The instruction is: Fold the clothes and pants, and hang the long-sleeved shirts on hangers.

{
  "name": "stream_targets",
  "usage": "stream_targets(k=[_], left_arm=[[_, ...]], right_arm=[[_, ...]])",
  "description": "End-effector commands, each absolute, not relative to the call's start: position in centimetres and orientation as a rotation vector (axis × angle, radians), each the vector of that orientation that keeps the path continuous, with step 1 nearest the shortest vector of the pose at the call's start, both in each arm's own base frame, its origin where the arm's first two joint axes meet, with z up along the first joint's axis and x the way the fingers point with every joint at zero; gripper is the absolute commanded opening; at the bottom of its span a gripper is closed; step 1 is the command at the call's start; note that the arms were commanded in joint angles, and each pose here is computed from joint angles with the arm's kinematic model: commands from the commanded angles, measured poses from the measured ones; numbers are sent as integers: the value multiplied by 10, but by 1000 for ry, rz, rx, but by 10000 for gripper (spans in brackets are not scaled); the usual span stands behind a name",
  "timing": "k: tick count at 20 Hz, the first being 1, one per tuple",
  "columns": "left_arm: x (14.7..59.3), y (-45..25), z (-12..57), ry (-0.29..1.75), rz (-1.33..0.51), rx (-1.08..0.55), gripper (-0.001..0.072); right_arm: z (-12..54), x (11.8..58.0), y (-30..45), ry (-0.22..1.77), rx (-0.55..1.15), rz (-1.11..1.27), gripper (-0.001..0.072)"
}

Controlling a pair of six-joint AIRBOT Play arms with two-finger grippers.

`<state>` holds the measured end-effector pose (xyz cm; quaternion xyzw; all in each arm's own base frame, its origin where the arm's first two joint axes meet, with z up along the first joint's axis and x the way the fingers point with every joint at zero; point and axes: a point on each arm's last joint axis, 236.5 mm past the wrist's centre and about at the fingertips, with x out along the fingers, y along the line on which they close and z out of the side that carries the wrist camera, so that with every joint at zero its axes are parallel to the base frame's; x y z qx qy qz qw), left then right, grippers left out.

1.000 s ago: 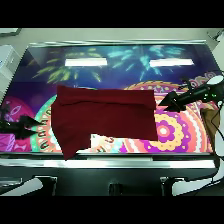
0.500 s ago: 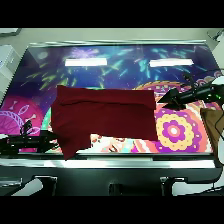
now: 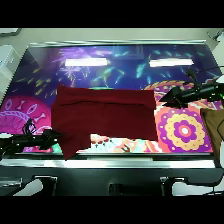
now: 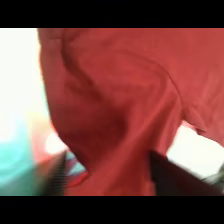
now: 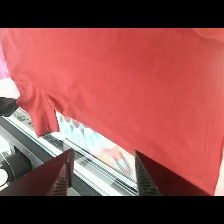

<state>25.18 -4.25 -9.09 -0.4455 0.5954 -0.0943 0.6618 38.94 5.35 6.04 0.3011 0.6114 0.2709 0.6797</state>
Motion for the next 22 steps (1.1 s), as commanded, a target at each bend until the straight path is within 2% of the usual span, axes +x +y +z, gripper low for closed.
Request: stream_targets(k=[1, 5, 6, 7, 10, 12, 18, 22], left_arm=[[253, -43, -91, 1341, -215, -1000, 302], [251, -54, -90, 1361, -251, -987, 299], [251, -58, -89, 1364, -262, -984, 214], [251, -62, -88, 1369, -273, -977, 14], [251, -63, -89, 1374, -278, -971, 23], [251, -63, -89, 1372, -274, -974, 23], [251, -63, -89, 1372, -274, -973, 23], [251, -63, -88, 1373, -274, -974, 23]], right_arm=[[62, 389, 53, 1372, 676, 607, 413], [56, 388, 48, 1382, 648, 583, 419], [52, 388, 44, 1387, 629, 568, 419], [48, 389, 40, 1385, 610, 553, 419], [35, 389, 33, 1399, 587, 514, 427], [18, 378, 35, 1441, 602, 514, 498], [-43, 305, 21, 1620, 900, 454, 498], [-69, 266, 33, 1685, 951, 473, 498]])
